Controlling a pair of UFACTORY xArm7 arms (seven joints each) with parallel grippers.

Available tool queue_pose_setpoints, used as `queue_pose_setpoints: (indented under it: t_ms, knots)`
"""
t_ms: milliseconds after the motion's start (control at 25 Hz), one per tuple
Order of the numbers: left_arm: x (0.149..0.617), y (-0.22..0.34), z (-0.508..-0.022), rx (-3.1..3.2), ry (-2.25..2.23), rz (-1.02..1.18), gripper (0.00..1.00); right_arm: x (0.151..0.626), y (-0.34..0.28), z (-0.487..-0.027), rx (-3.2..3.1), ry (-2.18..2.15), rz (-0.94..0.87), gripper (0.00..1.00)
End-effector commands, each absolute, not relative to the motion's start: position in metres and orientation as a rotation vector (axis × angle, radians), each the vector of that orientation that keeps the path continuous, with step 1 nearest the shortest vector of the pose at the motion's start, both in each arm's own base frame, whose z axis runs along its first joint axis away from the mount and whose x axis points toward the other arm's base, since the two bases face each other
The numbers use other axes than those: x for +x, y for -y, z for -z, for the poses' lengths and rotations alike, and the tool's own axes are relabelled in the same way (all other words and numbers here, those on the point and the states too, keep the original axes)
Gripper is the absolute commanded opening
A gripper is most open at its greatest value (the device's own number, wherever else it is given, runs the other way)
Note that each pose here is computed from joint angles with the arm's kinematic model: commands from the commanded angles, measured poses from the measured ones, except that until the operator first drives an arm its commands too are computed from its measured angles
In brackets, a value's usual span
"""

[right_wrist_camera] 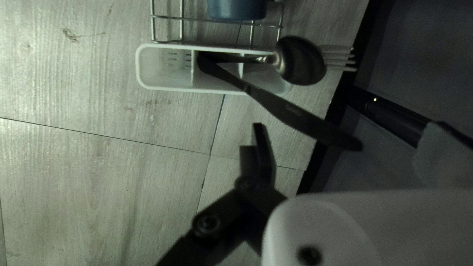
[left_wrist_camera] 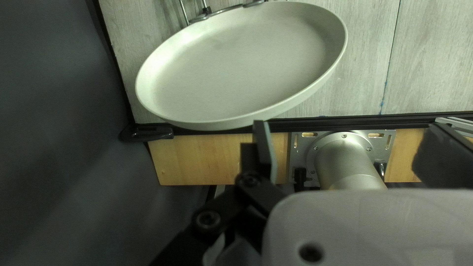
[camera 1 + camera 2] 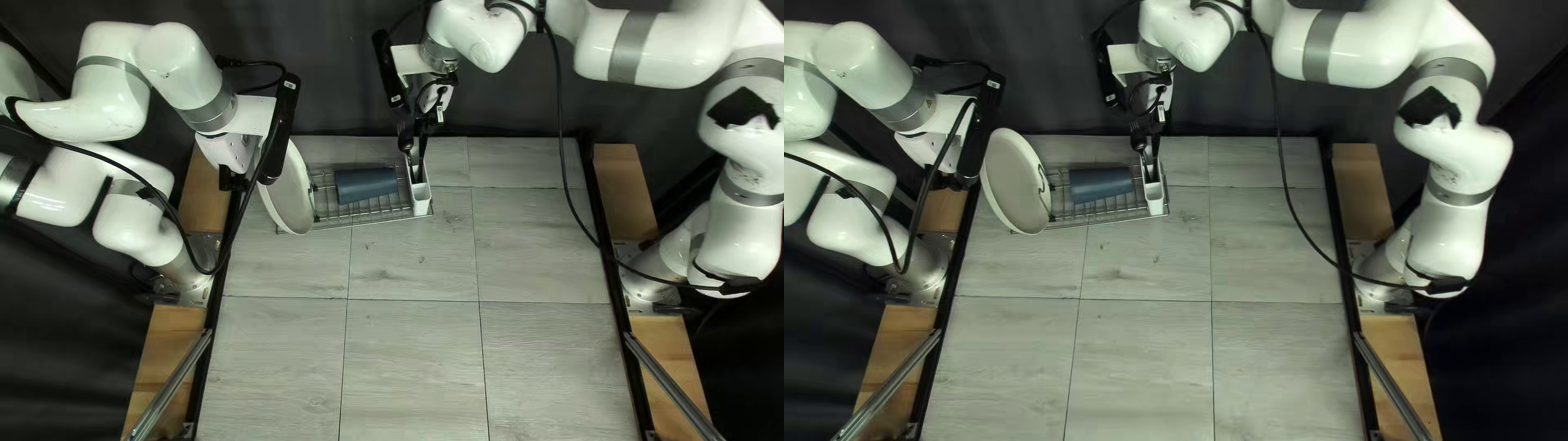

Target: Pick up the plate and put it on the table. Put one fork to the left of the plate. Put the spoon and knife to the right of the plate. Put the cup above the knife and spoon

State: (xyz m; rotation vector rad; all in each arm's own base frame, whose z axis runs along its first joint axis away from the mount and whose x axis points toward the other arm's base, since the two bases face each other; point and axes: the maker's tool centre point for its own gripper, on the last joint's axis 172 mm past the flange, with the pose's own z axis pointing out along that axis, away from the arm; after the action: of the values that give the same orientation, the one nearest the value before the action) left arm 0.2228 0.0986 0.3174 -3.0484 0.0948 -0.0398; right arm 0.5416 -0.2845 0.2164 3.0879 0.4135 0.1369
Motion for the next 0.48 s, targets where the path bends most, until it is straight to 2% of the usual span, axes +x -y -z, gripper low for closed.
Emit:
queue_pose_setpoints:
  t_ms: [40, 280, 480]
  knots:
    - [0.223, -0.099, -0.317, -3.048, -0.095, 0.04, 1.0, 0.535, 0.278, -0.217, 3.103, -0.421, -0.107, 0.0]
    - [0.223, -0.099, -0.317, -3.048, -0.095, 0.04, 1.0, 0.527, 0.265, -0.234, 3.115, -0.423, -0.093, 0.0]
    - [0.223, -0.099, -0.317, -3.048, -0.095, 0.04, 1.0, 0.52, 0.239, -0.266, 3.099, -0.418, -0.09, 0.0]
